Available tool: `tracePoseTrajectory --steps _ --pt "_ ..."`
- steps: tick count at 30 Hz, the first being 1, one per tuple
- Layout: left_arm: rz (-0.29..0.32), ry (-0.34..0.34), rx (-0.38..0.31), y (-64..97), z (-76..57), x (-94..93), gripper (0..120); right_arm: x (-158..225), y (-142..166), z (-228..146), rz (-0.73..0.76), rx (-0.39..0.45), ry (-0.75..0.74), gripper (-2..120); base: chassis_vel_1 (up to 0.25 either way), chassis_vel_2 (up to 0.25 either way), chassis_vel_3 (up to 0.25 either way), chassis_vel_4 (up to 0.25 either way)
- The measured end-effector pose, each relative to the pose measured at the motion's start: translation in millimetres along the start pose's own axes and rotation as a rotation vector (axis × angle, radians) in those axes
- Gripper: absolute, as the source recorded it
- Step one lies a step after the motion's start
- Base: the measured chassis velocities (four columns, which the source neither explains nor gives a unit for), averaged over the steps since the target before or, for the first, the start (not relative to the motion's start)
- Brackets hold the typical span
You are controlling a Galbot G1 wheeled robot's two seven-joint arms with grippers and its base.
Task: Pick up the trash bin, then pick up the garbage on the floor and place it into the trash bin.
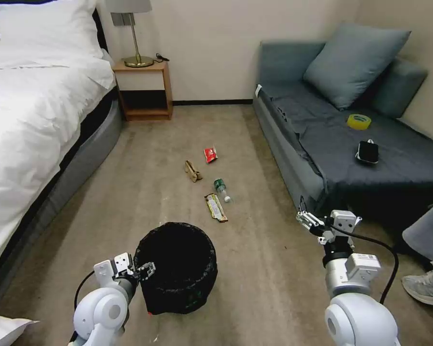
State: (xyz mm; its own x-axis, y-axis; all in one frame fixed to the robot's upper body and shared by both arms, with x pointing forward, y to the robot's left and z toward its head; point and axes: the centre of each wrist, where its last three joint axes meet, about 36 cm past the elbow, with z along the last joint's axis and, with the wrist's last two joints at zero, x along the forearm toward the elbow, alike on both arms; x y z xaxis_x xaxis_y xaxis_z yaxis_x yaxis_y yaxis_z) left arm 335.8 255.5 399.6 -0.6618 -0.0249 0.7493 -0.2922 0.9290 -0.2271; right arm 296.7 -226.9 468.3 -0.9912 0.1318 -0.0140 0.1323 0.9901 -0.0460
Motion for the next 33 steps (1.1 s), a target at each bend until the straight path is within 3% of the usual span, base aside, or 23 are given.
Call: tracePoseTrajectory --steps 14,22,30,33 --pt "0.005 0.014 0.028 2.0 2.7 -2.8 4 -5 2 8 0.015 -0.038 -0.038 100 0.0 0.0 0.0 0.0" --pt "-0.01 -0.008 0.027 4.5 2.6 10.9 3 -6 1 6 0.006 -0.092 -0.082 100 0.0 0.0 0.0 0.0" --pt "-0.044 -0.165 -0.024 -1.4 -10.6 53.1 2 -6 0 5 -0.003 -0.146 -0.135 100 0.0 0.0 0.0 0.0" --pt "-0.112 -0.246 -0.087 -0.8 -13.6 68.6 2 -5 -1 4 -0.004 -0.159 -0.16 100 0.0 0.0 0.0 0.0"
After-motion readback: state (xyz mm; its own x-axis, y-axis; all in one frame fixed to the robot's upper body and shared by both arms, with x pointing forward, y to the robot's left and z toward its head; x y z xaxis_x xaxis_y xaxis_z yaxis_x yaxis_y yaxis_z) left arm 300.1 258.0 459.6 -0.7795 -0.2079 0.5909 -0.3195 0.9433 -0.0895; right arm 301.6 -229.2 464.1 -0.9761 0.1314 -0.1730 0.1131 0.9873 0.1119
